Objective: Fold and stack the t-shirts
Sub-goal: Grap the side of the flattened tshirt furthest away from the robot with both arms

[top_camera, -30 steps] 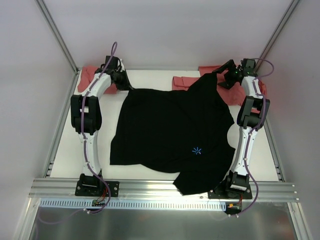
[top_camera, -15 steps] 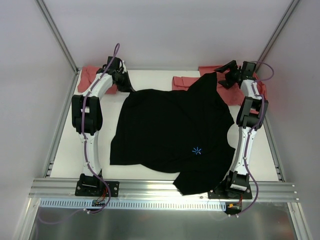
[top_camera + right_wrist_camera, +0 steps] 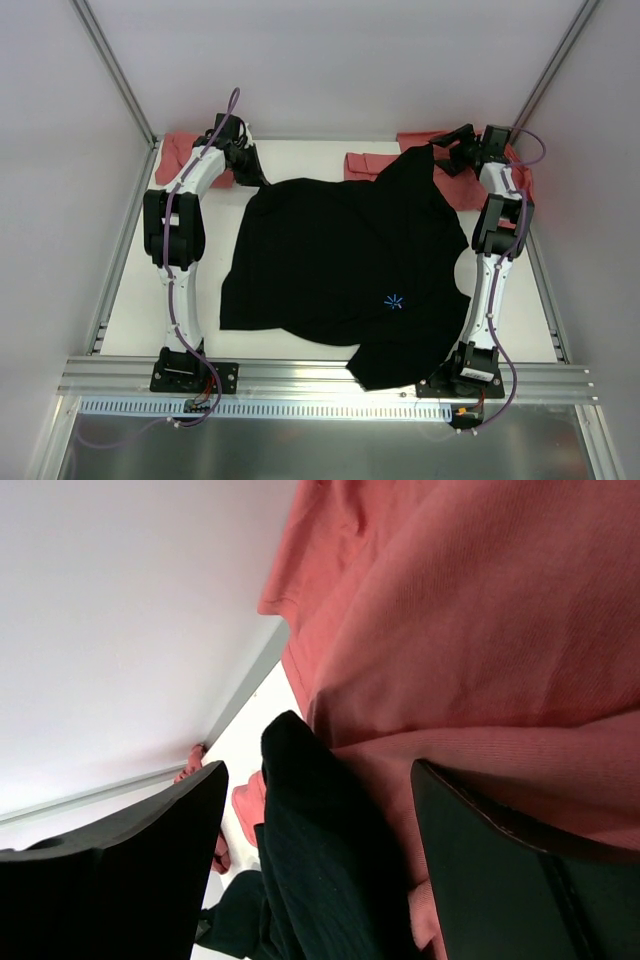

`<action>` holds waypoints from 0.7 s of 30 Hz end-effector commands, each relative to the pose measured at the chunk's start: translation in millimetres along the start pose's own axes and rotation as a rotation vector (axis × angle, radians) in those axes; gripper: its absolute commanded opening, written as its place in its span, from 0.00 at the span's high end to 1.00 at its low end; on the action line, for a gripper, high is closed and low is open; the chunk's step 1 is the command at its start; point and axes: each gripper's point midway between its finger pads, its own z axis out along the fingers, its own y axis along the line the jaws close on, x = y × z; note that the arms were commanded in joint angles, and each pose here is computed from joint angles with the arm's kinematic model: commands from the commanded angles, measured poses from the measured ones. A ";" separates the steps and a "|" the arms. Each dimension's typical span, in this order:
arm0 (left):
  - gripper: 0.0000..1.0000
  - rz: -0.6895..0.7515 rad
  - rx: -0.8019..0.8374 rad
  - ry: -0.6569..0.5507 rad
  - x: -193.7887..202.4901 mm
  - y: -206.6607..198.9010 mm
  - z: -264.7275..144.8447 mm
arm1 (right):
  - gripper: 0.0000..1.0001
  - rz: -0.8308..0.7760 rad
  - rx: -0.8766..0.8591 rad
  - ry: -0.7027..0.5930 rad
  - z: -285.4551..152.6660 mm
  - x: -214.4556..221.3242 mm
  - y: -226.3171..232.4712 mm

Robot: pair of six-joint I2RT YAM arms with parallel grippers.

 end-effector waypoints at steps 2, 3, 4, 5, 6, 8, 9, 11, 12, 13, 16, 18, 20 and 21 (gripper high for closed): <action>1.00 0.058 0.023 -0.087 -24.9 -20.1 -32.5 | 0.21 -0.044 -0.086 -0.028 -0.9 -6.8 37.6; 1.00 0.059 0.025 -0.088 -25.3 -20.5 -32.2 | 0.21 -0.042 -0.088 -0.027 -0.8 -6.3 39.1; 1.00 0.060 0.025 -0.086 -25.0 -20.5 -31.9 | 0.21 -0.043 -0.089 -0.023 0.5 -3.7 40.4; 1.00 0.062 0.027 -0.086 -25.2 -21.2 -31.3 | 0.21 -0.043 -0.092 -0.020 1.1 -2.1 42.4; 1.00 0.061 0.029 -0.086 -25.4 -20.8 -30.9 | 0.21 -0.046 -0.095 -0.021 0.8 -1.4 45.8; 1.00 0.063 0.032 -0.087 -25.6 -22.0 -30.6 | 0.22 -0.051 -0.103 -0.014 2.8 3.1 50.7; 1.00 0.061 0.030 -0.085 -25.4 -20.6 -29.6 | 0.23 -0.051 -0.106 -0.014 3.2 3.9 53.3; 1.00 0.061 0.033 -0.084 -25.2 -20.9 -29.0 | 0.25 -0.050 -0.108 -0.007 5.2 8.3 55.7; 1.00 0.061 0.034 -0.086 -25.5 -21.0 -28.9 | 0.31 -0.046 -0.106 -0.003 6.2 10.0 54.6; 1.00 0.061 0.034 -0.084 -24.9 -21.4 -28.1 | 0.37 -0.044 -0.107 0.002 6.1 11.0 54.4; 1.00 0.066 0.036 -0.088 -26.1 -21.4 -28.9 | 0.78 -0.039 -0.107 0.010 6.4 12.6 53.3; 1.00 0.068 0.037 -0.085 -25.3 -22.3 -29.4 | 1.00 -0.036 -0.103 0.012 6.4 13.1 52.5; 1.00 0.069 0.038 -0.089 -26.1 -22.1 -30.6 | 1.00 -0.048 -0.109 0.008 3.9 12.0 56.8; 1.00 0.070 0.034 -0.089 -25.8 -21.5 -30.9 | 1.00 -0.052 -0.110 0.006 2.2 10.8 58.4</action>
